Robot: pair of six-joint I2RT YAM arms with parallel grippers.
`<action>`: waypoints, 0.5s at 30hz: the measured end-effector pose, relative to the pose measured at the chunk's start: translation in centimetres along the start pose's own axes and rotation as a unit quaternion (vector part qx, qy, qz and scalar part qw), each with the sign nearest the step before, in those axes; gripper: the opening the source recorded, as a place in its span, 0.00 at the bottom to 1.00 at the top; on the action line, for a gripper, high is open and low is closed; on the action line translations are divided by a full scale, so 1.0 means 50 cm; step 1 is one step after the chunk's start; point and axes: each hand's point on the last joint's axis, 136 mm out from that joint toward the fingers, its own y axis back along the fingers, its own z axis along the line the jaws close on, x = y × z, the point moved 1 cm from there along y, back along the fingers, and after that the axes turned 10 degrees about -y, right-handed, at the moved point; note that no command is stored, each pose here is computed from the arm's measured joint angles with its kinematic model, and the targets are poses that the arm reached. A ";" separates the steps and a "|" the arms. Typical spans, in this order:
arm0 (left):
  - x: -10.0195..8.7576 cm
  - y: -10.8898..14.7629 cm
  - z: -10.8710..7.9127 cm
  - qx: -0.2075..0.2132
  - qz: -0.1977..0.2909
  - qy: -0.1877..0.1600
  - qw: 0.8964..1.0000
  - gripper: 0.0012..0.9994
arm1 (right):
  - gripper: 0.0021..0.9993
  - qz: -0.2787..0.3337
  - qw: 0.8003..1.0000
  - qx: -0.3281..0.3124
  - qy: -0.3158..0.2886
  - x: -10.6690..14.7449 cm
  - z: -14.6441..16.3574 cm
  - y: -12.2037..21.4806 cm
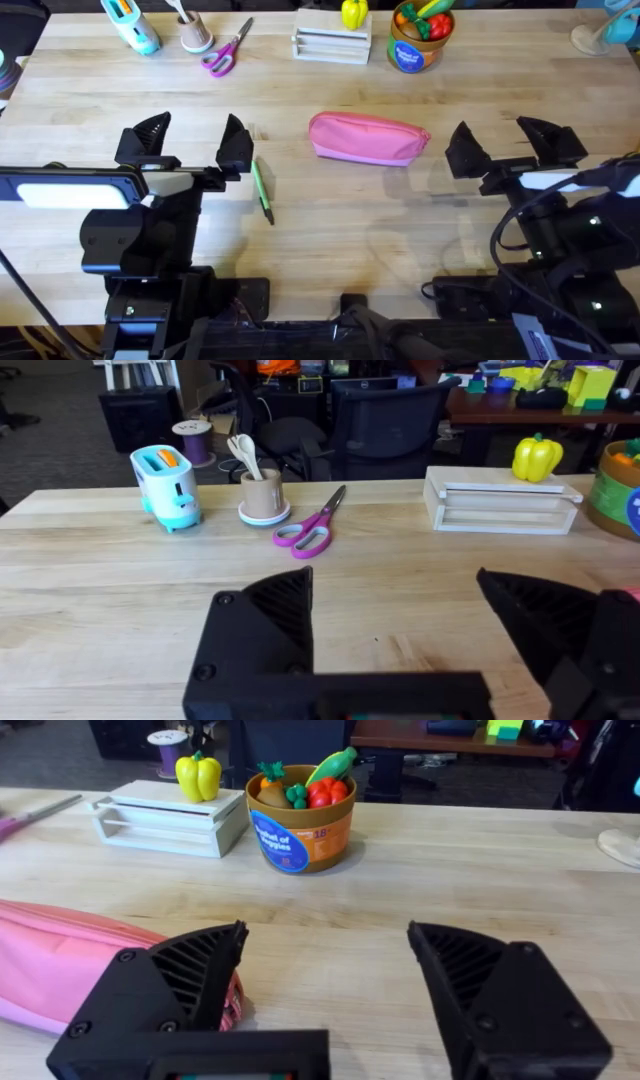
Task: Unzip the bag, pick up the pens from the table one at a time and place them inside, then zip the bag closed.
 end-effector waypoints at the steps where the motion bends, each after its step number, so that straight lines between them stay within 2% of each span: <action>1: 0.000 0.000 0.000 0.000 0.000 0.000 1.000 0.99 | 0.99 0.000 1.000 0.000 0.000 0.000 0.000 0.000; 15: 0.011 0.000 -0.004 0.006 0.012 -0.002 1.000 0.99 | 0.99 0.001 1.000 0.002 0.000 0.000 -0.001 0.000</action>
